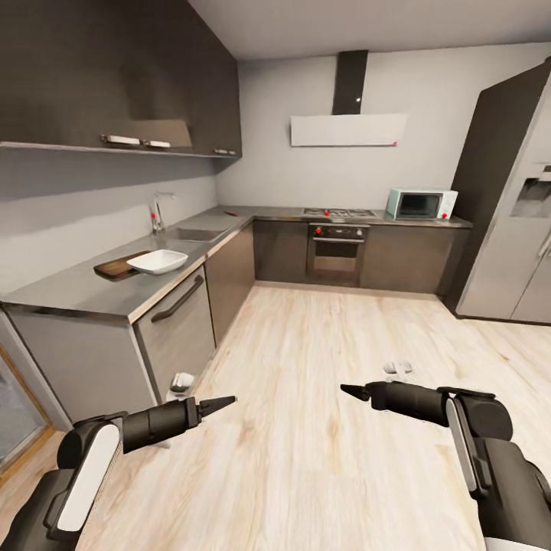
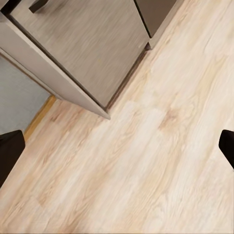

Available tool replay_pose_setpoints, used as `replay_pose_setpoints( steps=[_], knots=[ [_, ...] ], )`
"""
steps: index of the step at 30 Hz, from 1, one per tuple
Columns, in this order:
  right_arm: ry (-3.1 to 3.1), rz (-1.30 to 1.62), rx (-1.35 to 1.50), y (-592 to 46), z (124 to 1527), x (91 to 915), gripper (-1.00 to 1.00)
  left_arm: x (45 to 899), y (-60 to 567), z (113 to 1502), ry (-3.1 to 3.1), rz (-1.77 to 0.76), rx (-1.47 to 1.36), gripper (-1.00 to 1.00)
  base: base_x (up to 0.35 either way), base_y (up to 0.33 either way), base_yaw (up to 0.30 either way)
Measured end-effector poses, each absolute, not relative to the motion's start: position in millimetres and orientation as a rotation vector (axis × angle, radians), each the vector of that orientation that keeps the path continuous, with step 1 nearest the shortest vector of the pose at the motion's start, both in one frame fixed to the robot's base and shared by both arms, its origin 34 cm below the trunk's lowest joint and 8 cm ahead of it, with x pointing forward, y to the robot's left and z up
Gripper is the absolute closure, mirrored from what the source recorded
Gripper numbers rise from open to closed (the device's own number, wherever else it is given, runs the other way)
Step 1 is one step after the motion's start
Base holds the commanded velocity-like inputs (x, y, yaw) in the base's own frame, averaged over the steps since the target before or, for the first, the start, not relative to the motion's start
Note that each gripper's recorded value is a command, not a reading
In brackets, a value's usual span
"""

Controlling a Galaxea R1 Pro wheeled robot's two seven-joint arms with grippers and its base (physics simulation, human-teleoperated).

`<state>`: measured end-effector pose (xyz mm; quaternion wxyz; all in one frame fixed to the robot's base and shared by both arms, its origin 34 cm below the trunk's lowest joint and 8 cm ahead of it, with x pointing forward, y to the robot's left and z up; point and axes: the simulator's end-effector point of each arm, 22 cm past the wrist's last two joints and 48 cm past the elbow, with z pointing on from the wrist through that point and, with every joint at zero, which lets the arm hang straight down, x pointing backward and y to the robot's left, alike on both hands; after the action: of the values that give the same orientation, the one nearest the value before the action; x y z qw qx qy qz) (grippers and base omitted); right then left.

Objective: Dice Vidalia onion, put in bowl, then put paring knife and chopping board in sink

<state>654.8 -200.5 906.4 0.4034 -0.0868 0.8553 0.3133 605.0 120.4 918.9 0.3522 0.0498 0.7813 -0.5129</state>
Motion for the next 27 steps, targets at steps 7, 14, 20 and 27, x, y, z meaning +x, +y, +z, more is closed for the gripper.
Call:
replay_pose_setpoints(
  steps=[7,14,20,27],
  knots=[
    [2.256,0.834,-0.166,-205,865,649,-1.00,605,131,903,2.064,-1.322,0.109,-1.00,0.289,-0.204,0.250],
    [2.325,0.879,-0.143,-206,837,641,-1.00,598,124,921,1.992,-1.440,0.117,-1.00,0.265,-0.214,0.257],
    [2.167,0.956,-0.268,-187,896,639,-1.00,577,111,971,1.787,-1.655,0.217,-1.00,0.281,-0.206,0.250],
    [2.134,0.999,-0.294,-182,906,636,-1.00,575,110,975,1.763,-1.680,0.228,-1.00,0.299,-0.189,0.225]
  ],
)
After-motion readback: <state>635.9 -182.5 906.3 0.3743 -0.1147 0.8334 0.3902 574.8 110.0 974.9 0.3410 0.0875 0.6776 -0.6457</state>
